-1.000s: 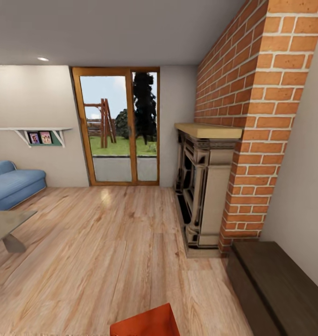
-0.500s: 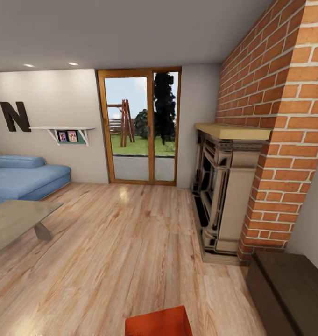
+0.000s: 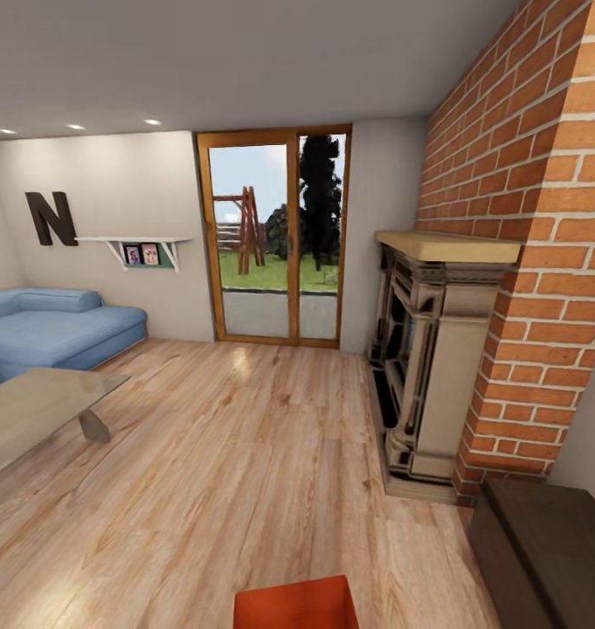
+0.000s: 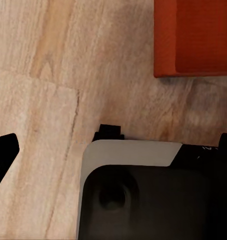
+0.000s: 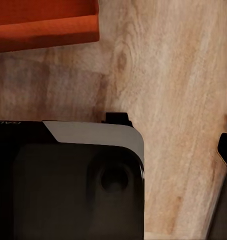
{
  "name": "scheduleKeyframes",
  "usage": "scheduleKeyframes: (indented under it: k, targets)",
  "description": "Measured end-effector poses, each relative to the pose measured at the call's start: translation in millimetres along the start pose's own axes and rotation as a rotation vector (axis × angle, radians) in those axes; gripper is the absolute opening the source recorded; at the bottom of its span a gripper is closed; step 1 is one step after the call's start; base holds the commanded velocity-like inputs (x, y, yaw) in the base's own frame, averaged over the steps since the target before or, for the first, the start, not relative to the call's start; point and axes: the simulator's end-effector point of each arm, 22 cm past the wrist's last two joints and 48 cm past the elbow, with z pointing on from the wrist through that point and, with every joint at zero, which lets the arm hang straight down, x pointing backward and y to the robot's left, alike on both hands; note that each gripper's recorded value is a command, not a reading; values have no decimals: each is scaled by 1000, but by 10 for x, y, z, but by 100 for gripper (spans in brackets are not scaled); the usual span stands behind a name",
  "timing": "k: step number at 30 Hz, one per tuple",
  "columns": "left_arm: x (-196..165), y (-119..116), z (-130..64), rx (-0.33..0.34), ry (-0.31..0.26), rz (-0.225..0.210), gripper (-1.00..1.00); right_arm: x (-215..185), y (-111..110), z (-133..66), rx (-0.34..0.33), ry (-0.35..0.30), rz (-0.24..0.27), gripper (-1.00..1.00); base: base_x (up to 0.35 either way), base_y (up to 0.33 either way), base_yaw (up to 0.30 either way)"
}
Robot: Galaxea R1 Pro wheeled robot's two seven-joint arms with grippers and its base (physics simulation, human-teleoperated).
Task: Move the two storage containers from the living room to the garage. In the garage, place one container on the floor and stack the other container on top of it (either order is fine).
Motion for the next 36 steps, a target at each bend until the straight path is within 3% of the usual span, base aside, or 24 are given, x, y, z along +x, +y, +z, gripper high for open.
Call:
scheduleKeyframes:
  k: [11, 24, 36]
  targets:
    - [1, 1, 0, 0, 0, 0, 100, 0, 1, 0, -1, 0, 0, 100, 0, -85, 6]
    - [-3, 2, 0, 0, -1, -1, 100, 0, 1, 0, -1, 0, 0, 100, 0, -1, 233]
    - [-2, 1, 0, 0, 0, -1, 100, 2, 0, 0, 0, 0, 0, 100, 0, -118, 26]
